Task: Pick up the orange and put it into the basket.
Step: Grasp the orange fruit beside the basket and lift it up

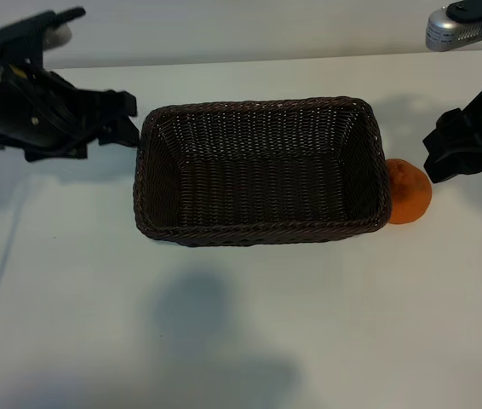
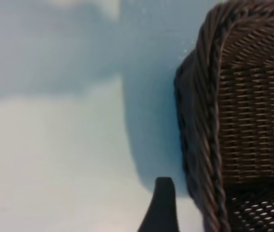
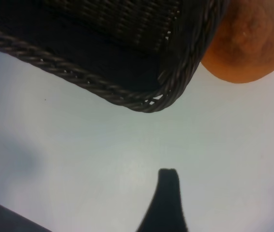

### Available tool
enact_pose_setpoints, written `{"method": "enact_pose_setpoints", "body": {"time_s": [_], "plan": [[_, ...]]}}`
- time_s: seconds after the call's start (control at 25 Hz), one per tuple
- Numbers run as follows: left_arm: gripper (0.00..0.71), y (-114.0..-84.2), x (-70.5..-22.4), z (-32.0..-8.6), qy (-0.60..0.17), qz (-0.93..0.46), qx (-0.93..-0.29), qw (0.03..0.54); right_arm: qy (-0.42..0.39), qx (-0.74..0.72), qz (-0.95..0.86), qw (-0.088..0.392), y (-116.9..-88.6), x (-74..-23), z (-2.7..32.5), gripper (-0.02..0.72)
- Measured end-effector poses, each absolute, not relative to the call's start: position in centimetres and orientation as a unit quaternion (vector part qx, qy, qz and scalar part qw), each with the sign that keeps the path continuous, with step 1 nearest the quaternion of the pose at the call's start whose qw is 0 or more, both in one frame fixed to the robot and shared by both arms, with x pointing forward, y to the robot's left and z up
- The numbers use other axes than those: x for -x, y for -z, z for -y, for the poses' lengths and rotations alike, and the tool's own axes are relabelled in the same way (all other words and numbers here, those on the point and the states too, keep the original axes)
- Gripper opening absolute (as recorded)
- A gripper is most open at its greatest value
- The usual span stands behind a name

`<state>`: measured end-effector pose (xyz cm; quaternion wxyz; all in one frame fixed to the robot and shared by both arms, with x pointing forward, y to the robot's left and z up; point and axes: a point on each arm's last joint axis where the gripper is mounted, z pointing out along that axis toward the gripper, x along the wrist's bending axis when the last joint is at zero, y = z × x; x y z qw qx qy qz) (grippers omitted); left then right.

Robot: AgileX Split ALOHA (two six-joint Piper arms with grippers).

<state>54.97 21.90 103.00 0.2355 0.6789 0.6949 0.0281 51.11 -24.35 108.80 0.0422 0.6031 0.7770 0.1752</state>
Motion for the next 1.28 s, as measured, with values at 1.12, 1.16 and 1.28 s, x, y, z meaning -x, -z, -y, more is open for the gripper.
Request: {"method": "enact_pose_setpoints", "body": {"time_s": [1.12,1.16,1.28], "plan": [[0.596,-113.6,-49.6,-34.1,-0.168,-0.733,-0.632,0.188,-0.176,-0.603,-0.777,0.043,-108.8,-51.1,24.4,0.595],[0.596,-114.0,-49.2,-34.0,-0.173,-0.73,-0.632,0.195,-0.176,-0.603,-0.777,0.043,-108.8,-51.1,24.4,0.595],[0.596,-115.2,-48.1,-33.6,-0.181,-0.717,-0.637,0.217,-0.176,-0.603,-0.777,0.043,-108.8,-51.1,24.4,0.595]]}}
